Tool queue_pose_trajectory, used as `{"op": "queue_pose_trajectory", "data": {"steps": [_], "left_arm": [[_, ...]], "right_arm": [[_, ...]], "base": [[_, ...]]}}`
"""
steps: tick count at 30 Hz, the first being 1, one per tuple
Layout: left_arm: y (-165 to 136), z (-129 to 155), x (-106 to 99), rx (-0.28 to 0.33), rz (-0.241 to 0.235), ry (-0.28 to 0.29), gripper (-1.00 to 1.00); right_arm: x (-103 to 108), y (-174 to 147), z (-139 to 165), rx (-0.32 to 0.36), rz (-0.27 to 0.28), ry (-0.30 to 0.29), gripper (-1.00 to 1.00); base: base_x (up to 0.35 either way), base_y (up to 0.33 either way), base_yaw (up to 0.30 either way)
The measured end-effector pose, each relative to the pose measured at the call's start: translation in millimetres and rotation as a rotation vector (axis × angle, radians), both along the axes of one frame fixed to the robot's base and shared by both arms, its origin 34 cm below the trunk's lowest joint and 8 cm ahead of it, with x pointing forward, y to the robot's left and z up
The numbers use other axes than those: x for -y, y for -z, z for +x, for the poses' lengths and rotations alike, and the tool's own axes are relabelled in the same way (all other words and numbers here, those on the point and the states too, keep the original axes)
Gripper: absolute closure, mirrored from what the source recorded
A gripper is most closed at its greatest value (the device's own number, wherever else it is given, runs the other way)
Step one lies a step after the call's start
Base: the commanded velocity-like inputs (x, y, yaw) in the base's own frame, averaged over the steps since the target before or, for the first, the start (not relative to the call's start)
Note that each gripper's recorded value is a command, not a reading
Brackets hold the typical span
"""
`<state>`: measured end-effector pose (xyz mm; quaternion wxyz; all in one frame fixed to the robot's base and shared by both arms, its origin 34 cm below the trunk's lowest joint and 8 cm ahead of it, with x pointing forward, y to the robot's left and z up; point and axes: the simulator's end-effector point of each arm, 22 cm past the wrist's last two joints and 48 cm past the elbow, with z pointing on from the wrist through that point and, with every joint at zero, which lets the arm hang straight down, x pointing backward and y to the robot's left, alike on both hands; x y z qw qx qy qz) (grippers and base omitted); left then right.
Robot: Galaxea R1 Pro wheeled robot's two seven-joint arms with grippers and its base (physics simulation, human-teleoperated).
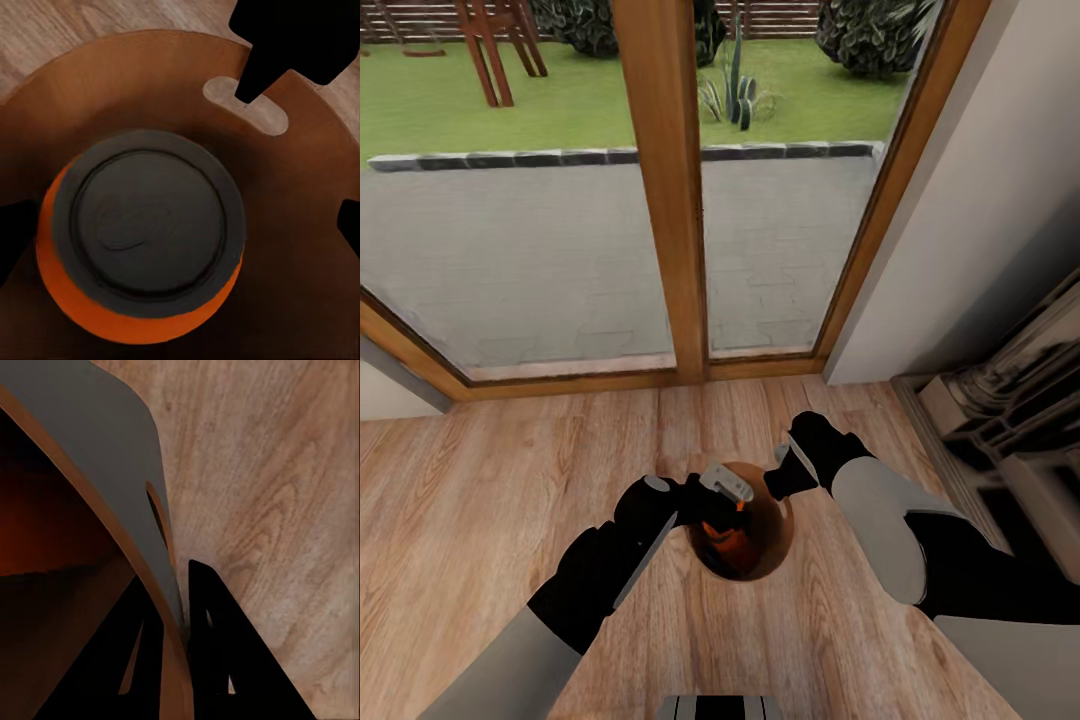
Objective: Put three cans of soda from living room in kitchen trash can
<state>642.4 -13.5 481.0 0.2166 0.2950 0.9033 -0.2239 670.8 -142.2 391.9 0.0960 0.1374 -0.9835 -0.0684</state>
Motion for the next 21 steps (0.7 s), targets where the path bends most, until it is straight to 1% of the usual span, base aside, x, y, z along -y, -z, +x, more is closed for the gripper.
{"op": "queue_pose_trajectory", "data": {"steps": [5, 11, 15, 16, 17, 18, 21], "left_arm": [[-0.3, 0.1, -0.1, -0.001, -0.002, 0.000, -1.00], [-4.6, 1.9, 0.8, 0.007, -0.013, 0.001, -1.00], [-5.1, 1.4, -0.4, 0.015, -0.024, -0.002, -1.00], [-0.7, 2.9, -11.4, 0.024, -0.009, -0.003, -1.00], [1.0, 3.6, -16.2, 0.028, -0.003, -0.003, -1.00], [4.8, 5.4, -27.2, 0.037, 0.010, -0.004, -1.00], [11.4, 6.2, -46.6, 0.042, 0.032, -0.002, -1.00]], "right_arm": [[-8.3, -1.4, -1.4, -0.011, 0.036, 0.034, 1.00], [-1.7, -0.3, -0.3, -0.003, 0.010, 0.011, 1.00], [-4.4, -0.8, -0.8, -0.008, 0.023, 0.024, 1.00], [-4.8, -0.9, -0.6, -0.008, 0.025, 0.027, 1.00], [-4.7, -1.0, -0.5, -0.007, 0.025, 0.027, 1.00], [-4.1, -0.9, -0.4, -0.007, 0.023, 0.026, 1.00], [-0.6, -0.4, 0.2, -0.003, 0.010, 0.015, 1.00]], "base": [[0.000, 0.000, 0.000], [0.000, 0.000, 0.000], [0.000, 0.000, 0.000], [0.000, 0.000, 0.000], [0.000, 0.000, 0.000], [0.000, 0.000, 0.000], [0.000, 0.000, 0.000]]}}
